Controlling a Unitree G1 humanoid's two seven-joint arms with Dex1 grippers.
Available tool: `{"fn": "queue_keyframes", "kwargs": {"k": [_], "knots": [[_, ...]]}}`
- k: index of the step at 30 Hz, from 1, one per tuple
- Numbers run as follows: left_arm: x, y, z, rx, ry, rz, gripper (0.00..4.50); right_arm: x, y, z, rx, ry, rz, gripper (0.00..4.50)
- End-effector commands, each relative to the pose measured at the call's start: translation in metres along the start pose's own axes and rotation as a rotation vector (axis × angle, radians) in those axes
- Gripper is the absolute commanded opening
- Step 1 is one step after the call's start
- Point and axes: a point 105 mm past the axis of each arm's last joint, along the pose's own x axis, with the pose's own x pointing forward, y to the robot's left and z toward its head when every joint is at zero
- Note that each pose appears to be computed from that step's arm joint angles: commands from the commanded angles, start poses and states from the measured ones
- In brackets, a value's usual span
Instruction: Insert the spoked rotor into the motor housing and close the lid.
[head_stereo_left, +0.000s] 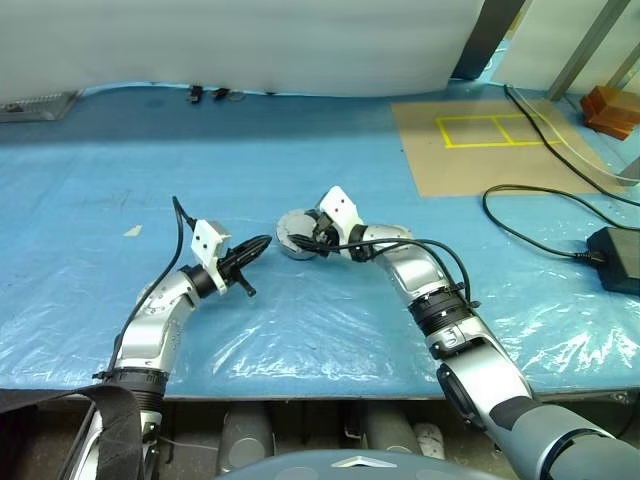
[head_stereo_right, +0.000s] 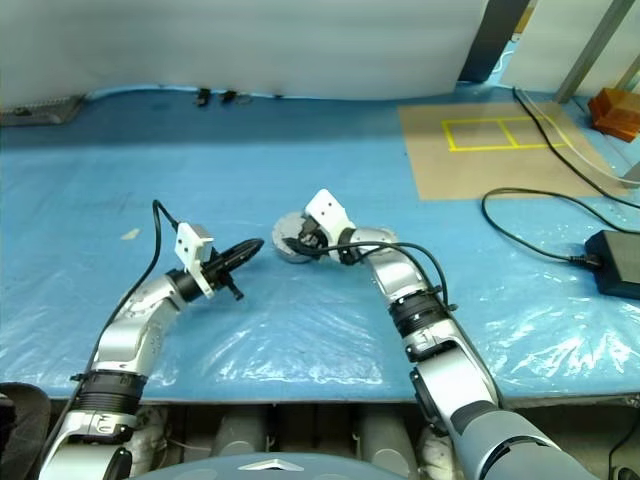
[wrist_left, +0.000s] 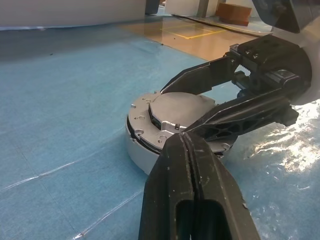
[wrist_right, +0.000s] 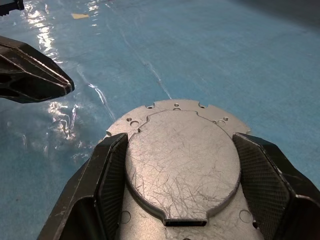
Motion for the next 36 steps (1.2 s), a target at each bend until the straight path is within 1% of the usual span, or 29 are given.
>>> {"fn": "queue_keyframes", "kwargs": {"k": [1,6,11,19,24,27,32,36], "knots": [[0.003,-0.001,0.011,0.036,-0.037,-0.018,0.0,-0.001,0.002,-0.016,0.075,0.045,-0.012,2.97],[0.004,-0.001,0.01,0.032,-0.033,-0.02,0.0,-0.001,0.011,-0.009,0.077,0.019,0.033,2.97],[0.004,-0.001,0.009,0.032,-0.029,-0.017,0.0,0.002,0.011,-0.014,0.09,0.046,0.008,2.97],[0.004,-0.001,0.009,0.039,-0.03,-0.016,0.0,0.003,0.007,-0.023,0.024,0.091,-0.042,2.97],[0.005,-0.001,0.008,0.04,-0.025,-0.019,0.0,0.004,0.008,-0.027,0.049,0.103,-0.049,2.97],[0.005,-0.002,0.008,0.038,-0.026,-0.018,0.0,0.006,0.012,-0.023,0.118,0.078,-0.032,2.97],[0.006,-0.002,0.007,0.038,-0.026,-0.017,0.0,0.007,0.019,-0.021,0.081,0.074,0.005,2.97],[0.007,-0.002,0.008,0.041,-0.027,-0.017,0.0,0.005,0.016,-0.031,0.01,0.121,-0.02,2.97]]}}
